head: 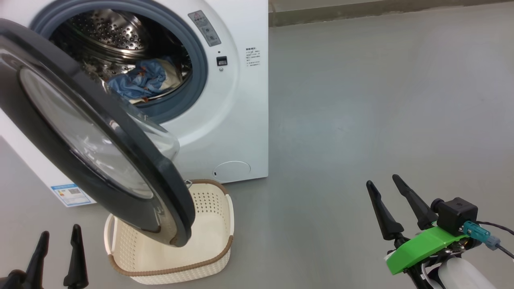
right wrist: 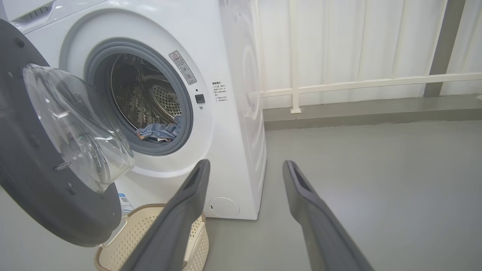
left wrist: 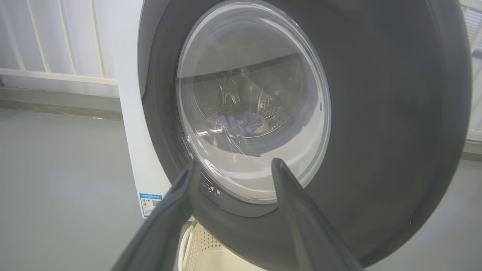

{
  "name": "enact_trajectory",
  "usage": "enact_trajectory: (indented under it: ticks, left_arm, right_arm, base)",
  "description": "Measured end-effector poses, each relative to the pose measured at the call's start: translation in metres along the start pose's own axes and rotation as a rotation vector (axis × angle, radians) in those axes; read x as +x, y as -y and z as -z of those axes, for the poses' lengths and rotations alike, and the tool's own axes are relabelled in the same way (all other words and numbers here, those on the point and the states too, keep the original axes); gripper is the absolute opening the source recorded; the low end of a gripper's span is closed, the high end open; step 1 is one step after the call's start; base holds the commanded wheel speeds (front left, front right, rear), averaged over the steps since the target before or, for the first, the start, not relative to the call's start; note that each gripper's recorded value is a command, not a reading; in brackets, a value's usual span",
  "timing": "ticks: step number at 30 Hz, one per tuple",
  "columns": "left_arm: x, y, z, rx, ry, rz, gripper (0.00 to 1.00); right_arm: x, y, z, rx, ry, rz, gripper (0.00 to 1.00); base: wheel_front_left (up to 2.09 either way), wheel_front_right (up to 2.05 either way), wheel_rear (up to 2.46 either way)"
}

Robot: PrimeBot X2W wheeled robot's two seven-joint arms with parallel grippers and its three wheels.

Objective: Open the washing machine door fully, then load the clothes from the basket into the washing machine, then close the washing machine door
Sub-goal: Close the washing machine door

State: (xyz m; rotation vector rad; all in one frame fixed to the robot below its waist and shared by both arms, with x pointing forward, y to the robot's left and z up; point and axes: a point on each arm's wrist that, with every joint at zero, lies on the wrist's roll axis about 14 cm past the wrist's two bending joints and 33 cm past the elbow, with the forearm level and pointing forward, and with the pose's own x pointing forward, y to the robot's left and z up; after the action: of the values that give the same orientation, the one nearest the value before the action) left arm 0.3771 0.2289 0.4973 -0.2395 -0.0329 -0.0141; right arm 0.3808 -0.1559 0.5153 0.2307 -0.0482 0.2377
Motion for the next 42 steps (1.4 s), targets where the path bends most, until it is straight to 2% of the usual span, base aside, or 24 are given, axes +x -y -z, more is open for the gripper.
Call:
enact_trajectory:
  ticks: [1,2,3,4,13,17,26,36,42]
  left_arm:
    - [-0.001,-0.001,0.0,0.0,0.001,-0.003,1.0]
    - [-0.002,-0.002,-0.001,0.0,0.003,-0.007,1.0]
    - [-0.003,-0.004,-0.001,0.0,0.004,-0.012,1.0]
    - [-0.006,-0.007,-0.003,0.0,0.008,-0.022,1.0]
    - [-0.027,-0.032,-0.009,0.001,0.028,-0.098,1.0]
    - [-0.037,-0.043,-0.011,0.001,0.034,-0.133,1.0]
    - [-0.073,-0.073,-0.018,-0.001,0.057,-0.242,1.0]
    - [-0.108,-0.096,-0.022,-0.006,0.079,-0.336,1.0]
    - [-0.121,-0.102,-0.02,-0.012,0.078,-0.367,1.0]
  right_arm:
    - [0.001,0.0,0.0,-0.002,0.0,-0.002,0.42]
    - [0.001,-0.001,0.0,-0.003,0.0,-0.006,0.42]
    - [0.003,-0.003,-0.001,-0.003,0.0,-0.011,0.08]
    - [0.005,-0.007,-0.001,-0.001,0.003,-0.025,0.0]
    - [0.031,-0.048,-0.03,0.01,0.092,-0.153,0.0]
    - [0.043,-0.069,-0.047,0.061,0.143,-0.208,0.0]
    - [0.063,-0.144,-0.091,0.106,0.27,-0.423,0.0]
    - [0.054,-0.242,-0.13,0.148,0.374,-0.712,0.0]
    - [0.037,-0.286,-0.117,0.158,0.331,-0.859,0.0]
  base:
    - [0.0,0.0,0.0]
    - [0.0,0.0,0.0]
    - [0.0,0.0,0.0]
    - [0.0,0.0,0.0]
    - [0.0,0.0,0.0]
    - [0.0,0.0,0.0]
    - [0.0,0.0,0.0]
    - [0.0,0.0,0.0]
    - [0.0,0.0,0.0]
